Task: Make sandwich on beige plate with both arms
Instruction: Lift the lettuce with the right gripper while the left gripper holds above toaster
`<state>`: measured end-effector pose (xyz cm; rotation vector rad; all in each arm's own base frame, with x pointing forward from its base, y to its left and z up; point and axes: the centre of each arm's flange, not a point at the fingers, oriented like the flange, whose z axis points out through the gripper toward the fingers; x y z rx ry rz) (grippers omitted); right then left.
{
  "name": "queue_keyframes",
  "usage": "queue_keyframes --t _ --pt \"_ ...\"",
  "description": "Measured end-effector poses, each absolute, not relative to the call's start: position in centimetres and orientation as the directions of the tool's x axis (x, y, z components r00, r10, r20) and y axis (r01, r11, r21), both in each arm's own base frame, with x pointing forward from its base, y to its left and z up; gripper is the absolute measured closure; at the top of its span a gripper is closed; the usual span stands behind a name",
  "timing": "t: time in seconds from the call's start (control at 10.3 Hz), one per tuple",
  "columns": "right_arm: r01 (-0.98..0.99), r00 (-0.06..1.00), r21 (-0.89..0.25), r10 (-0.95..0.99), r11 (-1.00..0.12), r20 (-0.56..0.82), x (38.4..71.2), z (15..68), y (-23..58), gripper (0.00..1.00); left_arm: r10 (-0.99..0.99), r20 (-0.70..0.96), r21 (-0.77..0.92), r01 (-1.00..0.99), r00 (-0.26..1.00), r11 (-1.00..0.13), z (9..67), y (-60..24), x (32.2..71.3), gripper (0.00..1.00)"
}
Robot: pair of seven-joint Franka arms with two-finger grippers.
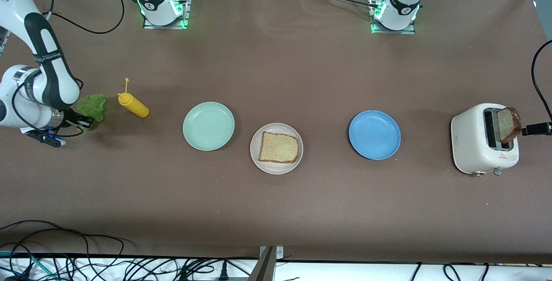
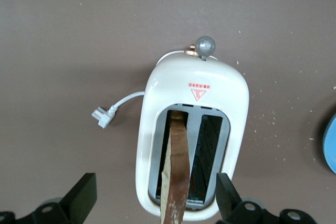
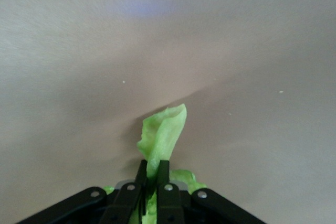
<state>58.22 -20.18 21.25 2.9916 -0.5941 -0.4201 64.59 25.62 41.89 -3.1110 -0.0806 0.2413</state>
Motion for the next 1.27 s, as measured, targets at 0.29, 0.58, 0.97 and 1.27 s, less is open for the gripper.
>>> queue_keyframes --t 0.29,0.58,0.97,1.27 --pt "-0.338 0.882 0.118 -0.358 -0.934 -0.306 61.7 30.0 -18.4 0.93 0.054 -0.114 -0.029 0.051 0.992 -0.998 40.4 25.5 63.4 0.00" --pt "-0.317 0.884 0.106 -0.334 -0.942 -0.328 63.9 37.6 -15.6 0.93 0.055 -0.085 -0.031 0.053 0.995 -0.998 38.2 25.0 61.4 0.00" --pt "-0.471 0.825 0.083 -0.471 -0.878 -0.313 66.0 42.2 -5.5 0.93 0.055 -0.068 -0.031 0.053 0.996 -0.998 36.4 24.6 60.0 0.00" --pt "-0.643 0.723 0.083 -0.639 -0.762 -0.262 66.8 44.9 3.5 0.93 0.053 -0.068 -0.030 0.051 0.996 -0.998 36.2 24.4 59.7 0.00"
